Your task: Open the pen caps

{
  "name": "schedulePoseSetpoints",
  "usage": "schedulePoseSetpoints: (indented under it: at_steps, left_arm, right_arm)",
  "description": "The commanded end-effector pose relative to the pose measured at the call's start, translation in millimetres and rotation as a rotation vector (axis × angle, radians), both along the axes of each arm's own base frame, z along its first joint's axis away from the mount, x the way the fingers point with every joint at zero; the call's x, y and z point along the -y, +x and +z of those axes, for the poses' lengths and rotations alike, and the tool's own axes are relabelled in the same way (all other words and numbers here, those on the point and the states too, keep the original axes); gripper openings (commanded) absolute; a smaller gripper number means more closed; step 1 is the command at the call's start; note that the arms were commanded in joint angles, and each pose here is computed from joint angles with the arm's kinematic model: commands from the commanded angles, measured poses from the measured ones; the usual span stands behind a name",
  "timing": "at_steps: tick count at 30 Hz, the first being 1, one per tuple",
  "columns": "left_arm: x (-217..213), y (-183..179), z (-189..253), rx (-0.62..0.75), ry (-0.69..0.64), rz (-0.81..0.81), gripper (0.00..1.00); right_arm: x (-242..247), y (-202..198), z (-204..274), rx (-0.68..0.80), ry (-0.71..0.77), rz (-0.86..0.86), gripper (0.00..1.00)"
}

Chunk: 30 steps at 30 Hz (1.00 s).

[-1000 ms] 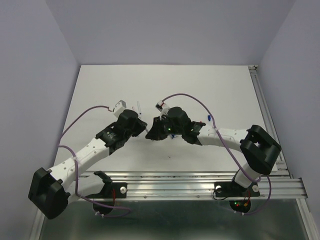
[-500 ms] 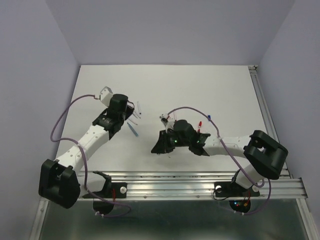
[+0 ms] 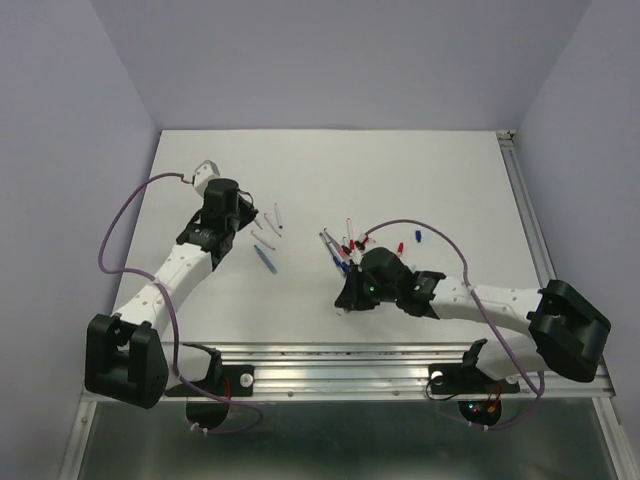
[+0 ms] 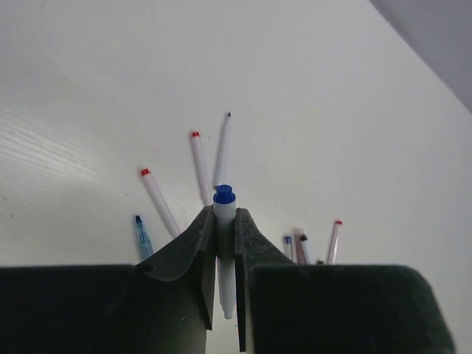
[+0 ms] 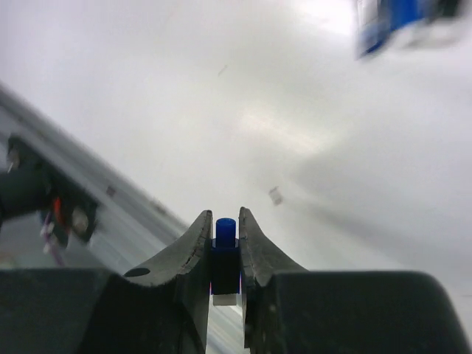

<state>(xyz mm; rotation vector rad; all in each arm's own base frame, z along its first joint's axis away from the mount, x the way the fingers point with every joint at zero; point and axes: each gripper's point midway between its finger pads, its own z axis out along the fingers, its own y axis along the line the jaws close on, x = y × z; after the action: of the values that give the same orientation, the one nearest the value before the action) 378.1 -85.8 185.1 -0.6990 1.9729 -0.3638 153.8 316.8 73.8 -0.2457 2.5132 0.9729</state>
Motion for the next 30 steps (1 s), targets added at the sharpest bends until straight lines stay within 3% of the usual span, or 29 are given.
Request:
schedulePoseSetpoints:
  at_steps: [1, 6, 15, 23, 30]
  left_arm:
    - [35, -38, -31, -0.075, 0.025, -0.197, 0.0]
    - [66, -76, -73, -0.217, 0.106, -0.262, 0.01]
    - [70, -75, -108, -0.338, 0.219, -0.257, 0.04]
    - [71, -70, -133, -0.426, 0.274, -0.249, 0.26]
    - [66, -68, -136, -0.449, 0.293, -0.216, 0.42]
  right_arm:
    - [70, 72, -7, 0.152, -0.284, -0.29, 0.01]
    - [113, 112, -7, 0.232, -0.423, -0.443, 0.02]
    - [135, 141, -23, 0.241, -0.514, -0.499, 0.05]
    - [136, 142, -26, 0.25, -0.524, -0.495, 0.22]
    - [137, 140, -22, 0.249, -0.521, -0.489, 0.28]
